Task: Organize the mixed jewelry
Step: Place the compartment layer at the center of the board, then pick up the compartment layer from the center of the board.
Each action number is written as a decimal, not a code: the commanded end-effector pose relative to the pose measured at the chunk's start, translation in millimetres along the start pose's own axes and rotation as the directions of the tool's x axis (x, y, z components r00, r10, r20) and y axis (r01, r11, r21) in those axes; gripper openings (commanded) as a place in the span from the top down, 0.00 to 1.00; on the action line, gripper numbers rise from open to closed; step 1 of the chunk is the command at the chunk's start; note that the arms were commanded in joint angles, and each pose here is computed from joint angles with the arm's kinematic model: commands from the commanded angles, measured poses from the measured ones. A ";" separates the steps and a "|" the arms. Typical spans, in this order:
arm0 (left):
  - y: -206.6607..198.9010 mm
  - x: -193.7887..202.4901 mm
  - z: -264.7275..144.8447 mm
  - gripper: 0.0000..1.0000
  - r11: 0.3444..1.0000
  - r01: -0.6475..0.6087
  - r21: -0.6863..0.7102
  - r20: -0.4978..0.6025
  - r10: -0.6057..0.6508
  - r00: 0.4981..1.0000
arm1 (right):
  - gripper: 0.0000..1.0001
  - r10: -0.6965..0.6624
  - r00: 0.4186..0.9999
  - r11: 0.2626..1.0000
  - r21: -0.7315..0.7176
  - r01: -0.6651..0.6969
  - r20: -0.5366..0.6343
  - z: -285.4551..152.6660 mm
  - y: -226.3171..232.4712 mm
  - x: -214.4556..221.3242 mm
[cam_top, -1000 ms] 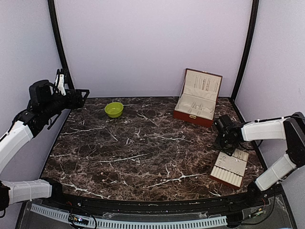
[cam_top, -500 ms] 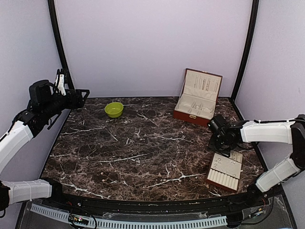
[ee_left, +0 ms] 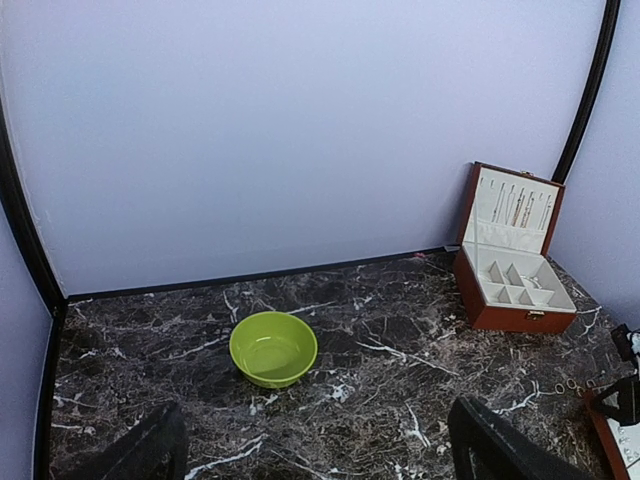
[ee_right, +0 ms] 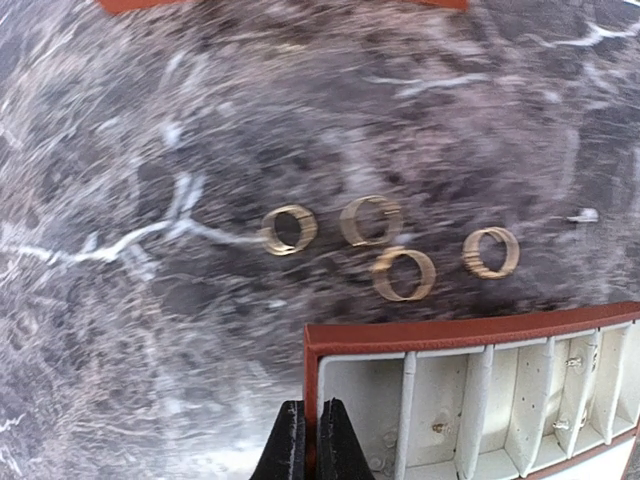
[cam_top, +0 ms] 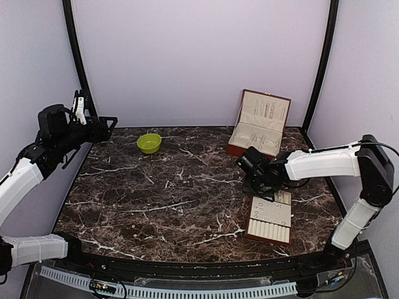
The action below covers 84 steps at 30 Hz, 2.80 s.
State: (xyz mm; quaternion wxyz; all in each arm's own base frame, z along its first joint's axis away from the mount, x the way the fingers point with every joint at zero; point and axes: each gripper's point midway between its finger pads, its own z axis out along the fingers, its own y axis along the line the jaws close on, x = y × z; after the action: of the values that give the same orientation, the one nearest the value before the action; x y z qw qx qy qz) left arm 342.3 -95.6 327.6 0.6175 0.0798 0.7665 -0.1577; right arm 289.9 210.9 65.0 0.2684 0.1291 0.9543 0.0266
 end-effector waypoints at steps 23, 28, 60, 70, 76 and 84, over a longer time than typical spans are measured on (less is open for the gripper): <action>-2.3 -9.4 -8.9 0.07 1.000 -0.002 0.009 0.044 0.002 0.999 | 1.00 -0.286 0.956 0.941 -0.207 0.267 -0.065 35.9 179.2 56.6; -1.9 -9.8 -9.0 0.07 1.000 -0.004 0.006 0.046 0.003 0.999 | 0.99 -0.303 0.950 0.935 -0.217 0.281 -0.077 40.7 184.4 61.0; 1.9 -7.4 -7.7 0.07 1.000 -0.008 -0.014 0.042 0.009 0.999 | 0.44 -0.266 0.947 0.920 -0.245 0.306 0.182 -49.4 156.8 -17.7; 2.1 -5.1 -5.9 0.07 1.000 -0.006 -0.012 0.036 0.006 0.999 | 0.51 -0.220 0.973 0.949 -0.213 0.231 0.076 -13.3 78.5 -22.4; 2.2 -3.6 -4.1 0.07 1.000 -0.003 -0.011 0.031 0.003 1.000 | 0.56 -0.232 0.972 0.963 -0.137 0.234 0.029 10.5 55.5 -15.5; 3.2 -1.7 -2.8 0.07 1.000 -0.004 -0.015 0.025 0.005 1.000 | 0.66 -0.236 0.972 0.967 -0.096 0.236 0.014 29.8 48.7 -14.0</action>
State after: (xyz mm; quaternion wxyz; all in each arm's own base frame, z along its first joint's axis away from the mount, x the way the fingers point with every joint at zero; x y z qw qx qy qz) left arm 340.2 -93.2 327.2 0.6199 0.0765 0.7657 -0.1535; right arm 320.6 258.0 62.6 0.2766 -0.0030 0.9597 0.0496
